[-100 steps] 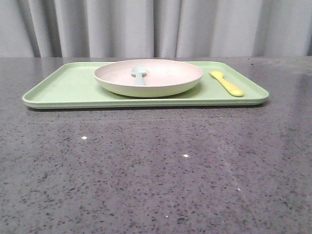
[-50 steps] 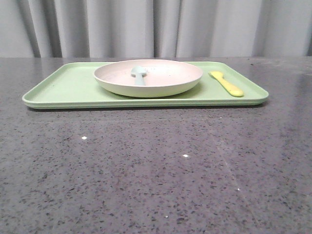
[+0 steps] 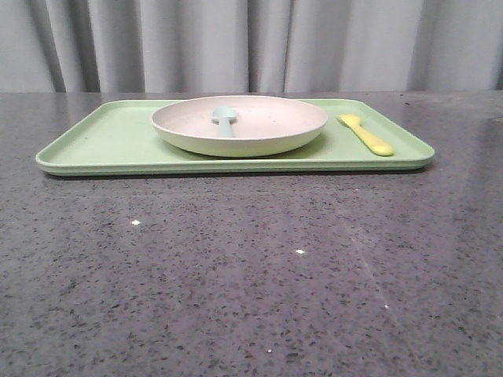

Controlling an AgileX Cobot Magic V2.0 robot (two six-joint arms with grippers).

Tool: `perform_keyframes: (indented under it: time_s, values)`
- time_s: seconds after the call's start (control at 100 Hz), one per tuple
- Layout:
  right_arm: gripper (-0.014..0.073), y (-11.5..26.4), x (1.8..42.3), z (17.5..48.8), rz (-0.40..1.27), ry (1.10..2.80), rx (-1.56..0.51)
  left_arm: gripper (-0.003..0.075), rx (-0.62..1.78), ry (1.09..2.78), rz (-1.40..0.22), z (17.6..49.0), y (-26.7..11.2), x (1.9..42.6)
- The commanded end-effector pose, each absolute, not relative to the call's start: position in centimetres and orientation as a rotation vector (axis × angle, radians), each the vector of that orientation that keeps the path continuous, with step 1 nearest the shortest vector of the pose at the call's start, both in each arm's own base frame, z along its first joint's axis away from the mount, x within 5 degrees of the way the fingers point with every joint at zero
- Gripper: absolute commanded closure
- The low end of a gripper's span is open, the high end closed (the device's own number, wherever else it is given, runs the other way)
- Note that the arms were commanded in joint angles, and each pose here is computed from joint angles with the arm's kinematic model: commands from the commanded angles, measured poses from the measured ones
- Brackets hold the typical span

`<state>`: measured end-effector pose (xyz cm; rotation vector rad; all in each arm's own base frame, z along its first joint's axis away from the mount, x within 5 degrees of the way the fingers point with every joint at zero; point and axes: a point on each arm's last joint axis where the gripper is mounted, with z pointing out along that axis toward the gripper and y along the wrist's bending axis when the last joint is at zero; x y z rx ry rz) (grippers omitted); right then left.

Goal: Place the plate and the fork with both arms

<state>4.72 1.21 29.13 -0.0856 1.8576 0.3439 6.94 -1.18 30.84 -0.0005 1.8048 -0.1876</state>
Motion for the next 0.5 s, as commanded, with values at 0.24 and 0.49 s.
perform_keyframes:
  time_s: [0.24, 0.49]
  values:
    - [0.0664, 1.21, 4.84, 30.47, 0.344, 1.771, -0.093, 0.0741, -0.017, 1.719, -0.184, 32.24, -1.05, 7.05]
    - [0.0664, 1.21, 4.84, 30.47, 0.344, 1.771, -0.093, 0.0741, -0.02, 1.729, -0.183, 31.78, -1.03, 7.17]
